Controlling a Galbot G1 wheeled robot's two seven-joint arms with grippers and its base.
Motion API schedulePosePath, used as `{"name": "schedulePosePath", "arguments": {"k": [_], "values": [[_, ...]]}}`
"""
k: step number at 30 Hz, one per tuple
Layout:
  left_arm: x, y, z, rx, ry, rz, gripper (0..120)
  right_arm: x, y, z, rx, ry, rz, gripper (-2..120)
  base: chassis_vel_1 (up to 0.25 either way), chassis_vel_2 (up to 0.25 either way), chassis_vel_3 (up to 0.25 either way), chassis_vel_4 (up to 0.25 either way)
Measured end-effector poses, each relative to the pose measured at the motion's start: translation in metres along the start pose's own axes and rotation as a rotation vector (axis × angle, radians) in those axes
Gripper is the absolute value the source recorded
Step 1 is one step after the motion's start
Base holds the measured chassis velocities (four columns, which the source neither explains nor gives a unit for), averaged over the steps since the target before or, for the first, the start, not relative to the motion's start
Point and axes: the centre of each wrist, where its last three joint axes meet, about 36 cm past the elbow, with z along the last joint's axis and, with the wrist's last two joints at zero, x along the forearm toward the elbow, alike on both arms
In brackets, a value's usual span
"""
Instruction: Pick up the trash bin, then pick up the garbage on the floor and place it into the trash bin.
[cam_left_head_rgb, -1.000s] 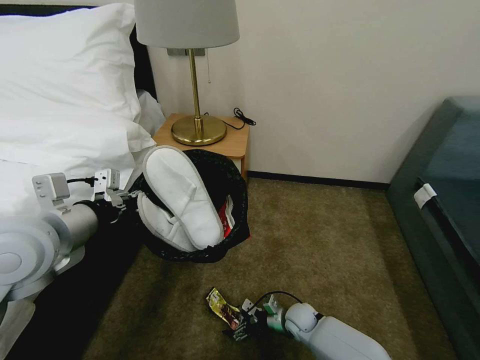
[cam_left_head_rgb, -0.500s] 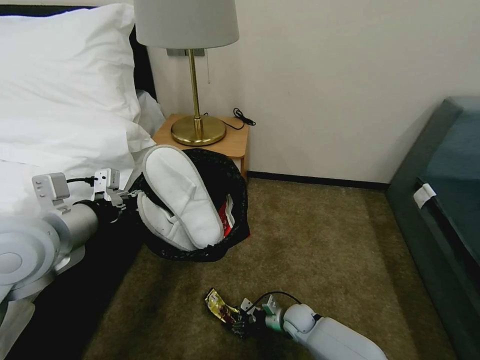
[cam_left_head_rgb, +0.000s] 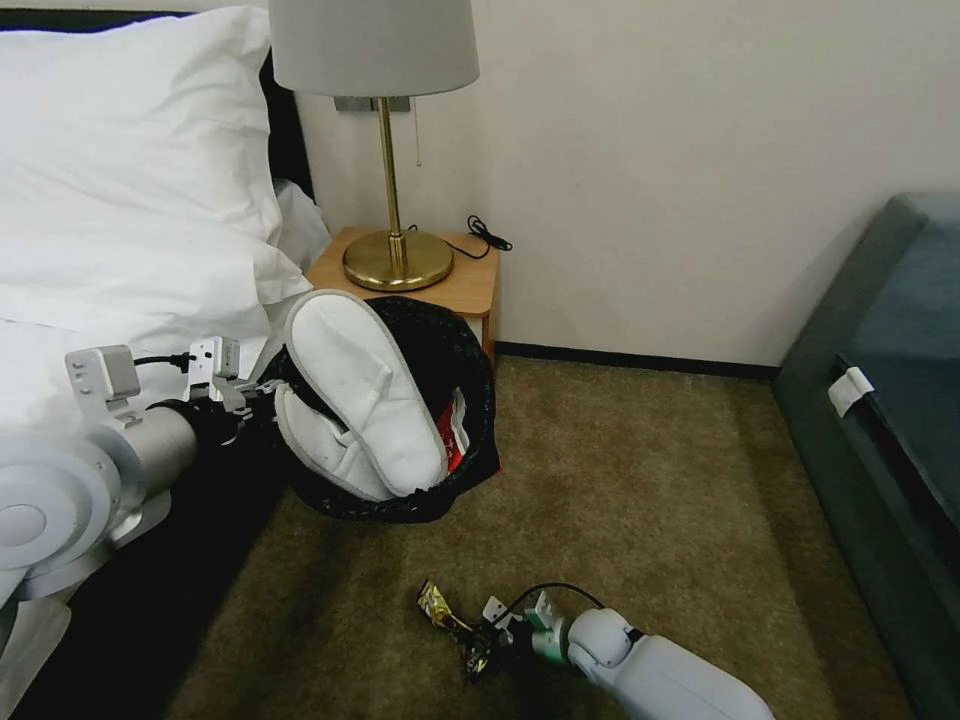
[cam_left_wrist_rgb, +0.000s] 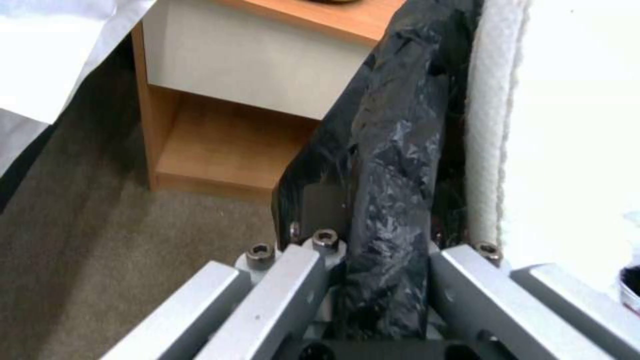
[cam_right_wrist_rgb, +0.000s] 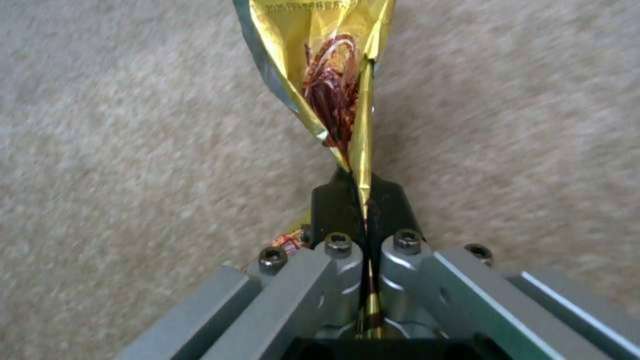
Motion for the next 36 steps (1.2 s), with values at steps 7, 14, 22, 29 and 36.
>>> {"name": "schedulePosePath", "arguments": {"k": [7,14,22,29,36], "values": [[0.002,0.000,0.000,-0.002,-0.003,-0.001,1,0.031,-0.013,-0.023,-0.011,-0.088,0.094,0,0.000,0.000,0.000,0.000],[0.004,-0.001,-0.001,0.001,-0.011,-0.003,1,0.098,-0.029,-0.047,-0.015,-0.181,0.195,0,0.000,0.000,0.000,0.000],[0.010,-0.002,0.000,0.015,-0.020,-0.038,1,0.143,-0.025,-0.050,-0.038,-0.232,0.277,0,0.000,0.000,0.000,0.000],[0.010,-0.003,0.001,0.019,-0.018,-0.043,1,0.187,-0.016,-0.051,-0.056,-0.292,0.372,0,0.000,0.000,0.000,0.000],[0.009,-0.003,0.006,0.024,0.005,-0.055,1,0.249,0.003,-0.094,-0.070,-0.443,0.463,0,0.000,0.000,0.000,0.000]]}}
